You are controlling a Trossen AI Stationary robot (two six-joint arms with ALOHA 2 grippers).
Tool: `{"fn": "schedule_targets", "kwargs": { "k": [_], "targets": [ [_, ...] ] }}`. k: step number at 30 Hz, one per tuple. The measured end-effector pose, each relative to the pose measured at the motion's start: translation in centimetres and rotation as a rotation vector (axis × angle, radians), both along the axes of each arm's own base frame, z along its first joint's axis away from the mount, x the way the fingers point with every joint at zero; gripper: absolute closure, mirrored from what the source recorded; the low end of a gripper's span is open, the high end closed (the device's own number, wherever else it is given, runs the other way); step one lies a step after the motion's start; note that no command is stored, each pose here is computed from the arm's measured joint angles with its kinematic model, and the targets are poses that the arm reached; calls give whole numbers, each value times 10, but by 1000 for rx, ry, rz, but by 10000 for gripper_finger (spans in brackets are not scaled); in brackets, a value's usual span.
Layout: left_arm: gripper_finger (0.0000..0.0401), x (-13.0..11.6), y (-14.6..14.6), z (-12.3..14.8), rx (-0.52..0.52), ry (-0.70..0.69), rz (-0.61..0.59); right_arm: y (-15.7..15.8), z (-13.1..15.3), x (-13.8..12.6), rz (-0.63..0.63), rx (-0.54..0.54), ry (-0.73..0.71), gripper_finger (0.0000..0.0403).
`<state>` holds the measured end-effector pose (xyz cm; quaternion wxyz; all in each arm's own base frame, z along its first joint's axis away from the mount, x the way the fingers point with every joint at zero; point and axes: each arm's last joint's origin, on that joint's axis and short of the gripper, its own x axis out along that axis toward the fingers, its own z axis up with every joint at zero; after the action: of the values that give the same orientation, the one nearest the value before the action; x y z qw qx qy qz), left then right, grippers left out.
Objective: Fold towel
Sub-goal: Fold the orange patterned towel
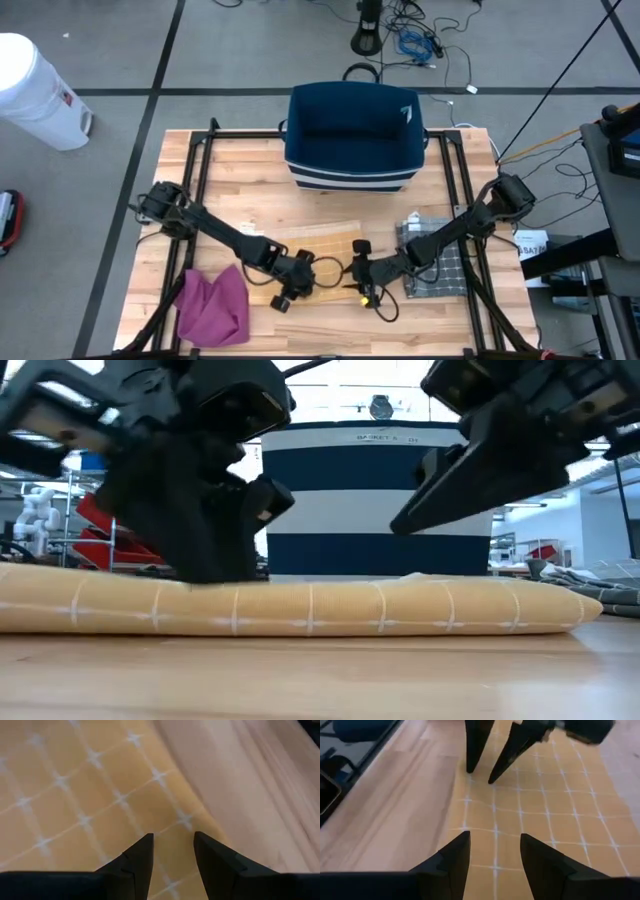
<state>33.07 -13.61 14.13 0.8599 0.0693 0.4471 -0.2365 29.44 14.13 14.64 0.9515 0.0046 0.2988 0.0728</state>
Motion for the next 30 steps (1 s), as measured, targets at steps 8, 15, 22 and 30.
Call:
{"fn": "schedule_targets", "kwargs": {
  "k": [8,15,22,30],
  "targets": [
    [252,3,-9,-25,91,13,31,3,-23,3,-4,-32,45,243],
    [252,3,-8,-22,90,-7,38,4,-39,2,-13,-15,111,243],
    [252,7,-4,-21,102,-43,37,-3,-47,-8,-74,-55,274,243],
    [252,25,7,-11,102,-234,101,-12,-33,-23,-123,-127,357,243]
  ]
}}
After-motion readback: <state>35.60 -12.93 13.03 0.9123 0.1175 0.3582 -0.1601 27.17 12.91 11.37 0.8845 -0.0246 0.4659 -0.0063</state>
